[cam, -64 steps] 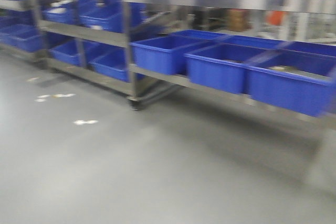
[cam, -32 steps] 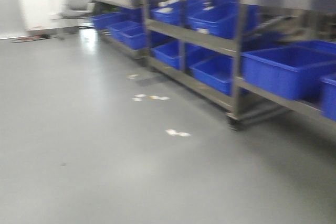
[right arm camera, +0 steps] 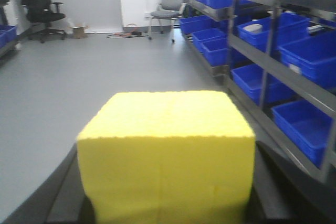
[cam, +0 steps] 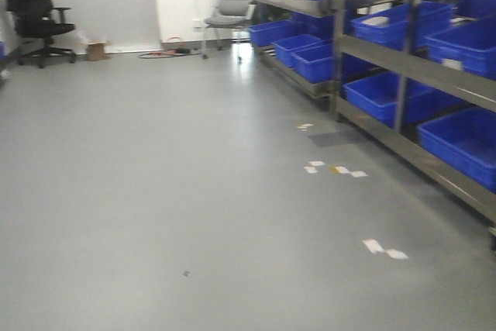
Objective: Place yellow foam block on left shelf second layer
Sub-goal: 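Drive the base along the bin racks to the target shelf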
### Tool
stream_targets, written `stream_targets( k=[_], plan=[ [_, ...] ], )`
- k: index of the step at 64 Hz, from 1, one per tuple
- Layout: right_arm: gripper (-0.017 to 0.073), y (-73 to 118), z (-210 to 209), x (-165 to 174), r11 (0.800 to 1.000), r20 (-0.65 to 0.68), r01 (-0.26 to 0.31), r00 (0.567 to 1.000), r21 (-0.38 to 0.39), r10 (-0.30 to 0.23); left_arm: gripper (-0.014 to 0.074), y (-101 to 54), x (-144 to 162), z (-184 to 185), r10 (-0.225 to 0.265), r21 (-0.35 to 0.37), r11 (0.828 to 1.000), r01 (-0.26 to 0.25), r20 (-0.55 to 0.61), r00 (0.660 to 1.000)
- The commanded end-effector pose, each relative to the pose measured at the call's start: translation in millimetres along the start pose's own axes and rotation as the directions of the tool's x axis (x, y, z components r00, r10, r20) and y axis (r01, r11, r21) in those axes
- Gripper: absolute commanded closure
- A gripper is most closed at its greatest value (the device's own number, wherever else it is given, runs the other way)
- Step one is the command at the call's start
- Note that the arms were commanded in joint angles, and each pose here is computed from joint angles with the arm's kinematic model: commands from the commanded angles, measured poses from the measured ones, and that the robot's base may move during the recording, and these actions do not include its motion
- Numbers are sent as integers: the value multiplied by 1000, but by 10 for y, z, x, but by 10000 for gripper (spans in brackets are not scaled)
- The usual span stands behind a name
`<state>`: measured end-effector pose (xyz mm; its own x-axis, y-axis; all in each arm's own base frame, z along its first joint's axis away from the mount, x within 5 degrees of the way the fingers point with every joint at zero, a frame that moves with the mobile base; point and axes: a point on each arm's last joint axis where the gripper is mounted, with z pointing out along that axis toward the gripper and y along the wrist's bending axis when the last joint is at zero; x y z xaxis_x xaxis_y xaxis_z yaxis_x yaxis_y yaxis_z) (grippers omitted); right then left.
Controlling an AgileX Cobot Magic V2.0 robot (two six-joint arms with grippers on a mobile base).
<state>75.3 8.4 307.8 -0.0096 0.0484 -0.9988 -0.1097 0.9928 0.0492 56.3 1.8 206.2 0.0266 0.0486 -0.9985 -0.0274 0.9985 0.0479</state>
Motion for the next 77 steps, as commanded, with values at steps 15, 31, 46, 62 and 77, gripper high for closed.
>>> stream_targets(
  k=[15,31,46,62,77],
  plan=[
    [54,3,-14,-178,1000,115,14,993,4,-15,457,-16,1,-8,-12,18,1000,11,74,997],
    [54,3,-14,-178,1000,115,14,993,4,-15,457,-16,1,-8,-12,18,1000,11,74,997],
    [54,3,-14,-178,1000,115,14,993,4,-15,457,-16,1,-8,-12,18,1000,11,74,997],
    [54,3,-14,-178,1000,115,14,993,4,-15,457,-16,1,-8,-12,18,1000,11,74,997],
    [54,3,-14,-178,1000,115,14,993,4,-15,457,-16,1,-8,-12,18,1000,11,74,997]
  ],
)
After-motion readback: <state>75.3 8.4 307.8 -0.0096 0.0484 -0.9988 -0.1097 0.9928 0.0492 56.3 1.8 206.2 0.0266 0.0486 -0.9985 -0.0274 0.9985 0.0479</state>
